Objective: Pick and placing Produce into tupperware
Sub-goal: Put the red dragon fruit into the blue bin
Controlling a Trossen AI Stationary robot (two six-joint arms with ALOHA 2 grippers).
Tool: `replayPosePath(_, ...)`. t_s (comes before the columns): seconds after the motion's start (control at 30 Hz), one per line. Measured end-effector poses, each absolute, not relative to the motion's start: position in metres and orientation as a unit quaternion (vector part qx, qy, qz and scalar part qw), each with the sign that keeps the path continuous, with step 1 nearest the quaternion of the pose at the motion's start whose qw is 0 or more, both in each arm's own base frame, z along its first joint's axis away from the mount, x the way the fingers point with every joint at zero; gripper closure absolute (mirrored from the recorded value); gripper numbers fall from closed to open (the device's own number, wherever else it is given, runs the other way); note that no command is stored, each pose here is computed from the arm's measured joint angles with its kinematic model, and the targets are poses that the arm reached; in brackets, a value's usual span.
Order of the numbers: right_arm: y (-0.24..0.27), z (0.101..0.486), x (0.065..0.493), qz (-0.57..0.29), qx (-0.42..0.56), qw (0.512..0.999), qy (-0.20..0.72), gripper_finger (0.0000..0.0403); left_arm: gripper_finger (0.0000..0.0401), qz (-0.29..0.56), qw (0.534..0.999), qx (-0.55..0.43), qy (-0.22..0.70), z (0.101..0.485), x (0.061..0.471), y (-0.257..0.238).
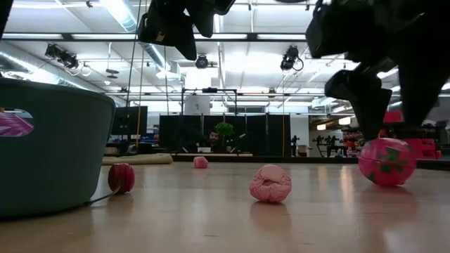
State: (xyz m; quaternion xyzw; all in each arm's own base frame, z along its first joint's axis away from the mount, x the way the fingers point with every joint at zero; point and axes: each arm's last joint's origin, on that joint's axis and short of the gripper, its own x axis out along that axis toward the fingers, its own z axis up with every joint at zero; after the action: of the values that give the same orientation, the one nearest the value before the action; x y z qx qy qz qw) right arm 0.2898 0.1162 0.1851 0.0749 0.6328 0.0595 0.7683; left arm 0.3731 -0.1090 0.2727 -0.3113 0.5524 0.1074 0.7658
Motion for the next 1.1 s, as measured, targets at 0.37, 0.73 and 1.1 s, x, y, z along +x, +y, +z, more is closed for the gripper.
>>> replayPosePath(0.37, 0.121, 0.185, 0.288, 0.124, -0.103, 0.78, 0.604, 0.0112, 0.0229, 0.115, 0.761, -0.323, 0.55, 0.273, 0.373, -0.109)
replayPosePath(0.73, 0.122, 0.185, 0.288, 0.16, -0.131, 0.775, 0.598, 0.0112, 0.0228, 0.123, 0.757, -0.333, 0.549, 0.273, 0.373, -0.109)
replayPosePath(1.1, 0.12, 0.168, 0.281, 0.176, -0.125, 0.772, 0.598, 0.0112, 0.0228, 0.123, 0.757, -0.333, 0.549, 0.273, 0.373, -0.109)
